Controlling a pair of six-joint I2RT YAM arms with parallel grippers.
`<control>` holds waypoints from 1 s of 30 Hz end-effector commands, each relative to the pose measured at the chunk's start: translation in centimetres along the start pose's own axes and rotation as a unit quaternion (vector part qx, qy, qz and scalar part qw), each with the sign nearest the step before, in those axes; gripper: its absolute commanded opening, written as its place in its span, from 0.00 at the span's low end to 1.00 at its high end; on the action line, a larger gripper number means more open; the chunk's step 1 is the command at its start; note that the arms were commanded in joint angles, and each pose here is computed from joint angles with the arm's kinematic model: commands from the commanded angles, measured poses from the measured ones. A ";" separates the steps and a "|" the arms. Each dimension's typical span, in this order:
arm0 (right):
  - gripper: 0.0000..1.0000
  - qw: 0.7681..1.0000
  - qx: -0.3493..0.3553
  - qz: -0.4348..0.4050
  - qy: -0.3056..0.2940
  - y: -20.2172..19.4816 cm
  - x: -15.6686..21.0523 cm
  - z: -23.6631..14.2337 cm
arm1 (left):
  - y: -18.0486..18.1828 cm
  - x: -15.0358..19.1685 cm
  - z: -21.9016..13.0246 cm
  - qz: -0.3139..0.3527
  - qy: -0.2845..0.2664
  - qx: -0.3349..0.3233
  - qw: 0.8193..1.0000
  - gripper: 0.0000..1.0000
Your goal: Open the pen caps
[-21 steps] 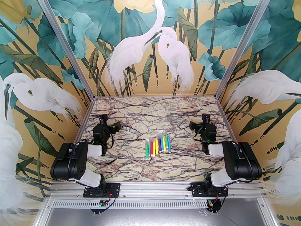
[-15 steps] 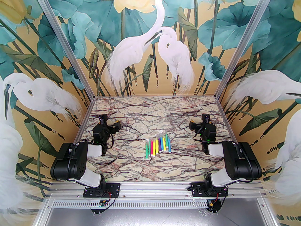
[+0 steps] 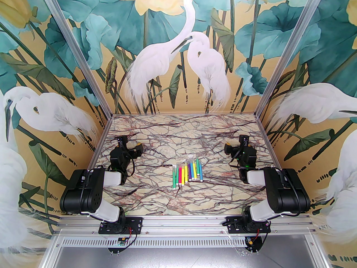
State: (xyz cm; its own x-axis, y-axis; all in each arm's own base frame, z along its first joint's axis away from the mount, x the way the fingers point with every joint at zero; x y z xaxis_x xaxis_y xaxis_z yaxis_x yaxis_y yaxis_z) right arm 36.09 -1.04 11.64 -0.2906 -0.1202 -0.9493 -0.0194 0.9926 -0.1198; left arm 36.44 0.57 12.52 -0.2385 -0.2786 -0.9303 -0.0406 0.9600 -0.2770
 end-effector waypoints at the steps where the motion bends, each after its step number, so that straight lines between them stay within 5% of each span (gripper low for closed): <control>1: 0.99 1.000 -0.001 -0.002 -0.004 -0.2 -0.4 0.3 | -0.1 -0.1 0.3 0.005 0.002 0.003 1.000 1.00; 9: 0.99 0.999 0.032 0.011 0.010 -1.3 -1.6 0.0 | -0.1 -1.1 0.0 0.001 -0.002 -0.010 1.000 1.00; 17: 0.99 0.990 0.089 0.023 0.104 -2.2 -5.0 -1.5 | -1.8 -4.9 -1.8 -0.019 0.018 -0.013 1.000 1.00; 23: 0.98 0.971 0.014 0.018 0.240 2.3 -5.6 -2.7 | -5.0 -5.4 -2.3 -0.014 0.065 0.020 0.998 1.00; 30: 0.90 0.945 -0.103 -0.009 0.310 9.3 -4.7 -4.8 | -7.6 -4.2 -3.6 -0.052 0.109 0.077 0.990 1.00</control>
State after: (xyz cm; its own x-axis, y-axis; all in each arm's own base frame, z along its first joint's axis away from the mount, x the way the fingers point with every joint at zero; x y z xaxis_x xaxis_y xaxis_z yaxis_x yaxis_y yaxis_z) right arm 35.37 7.26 18.80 -0.6643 -0.1474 -0.7328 -0.1393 0.9876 -0.0724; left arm 35.54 -4.31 19.76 -0.3786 -0.3112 -0.8717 0.0359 0.9361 -0.3498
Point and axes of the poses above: each hand's point on the last joint's axis, 136 mm out from that joint toward the fingers, its own z axis out along the fingers, its own y axis along the line the jaws close on, x = y × z, the point moved 4 cm from there along -z, back along the fingers, and after that the axes turned 10 degrees about -z, right-handed, at the moved point
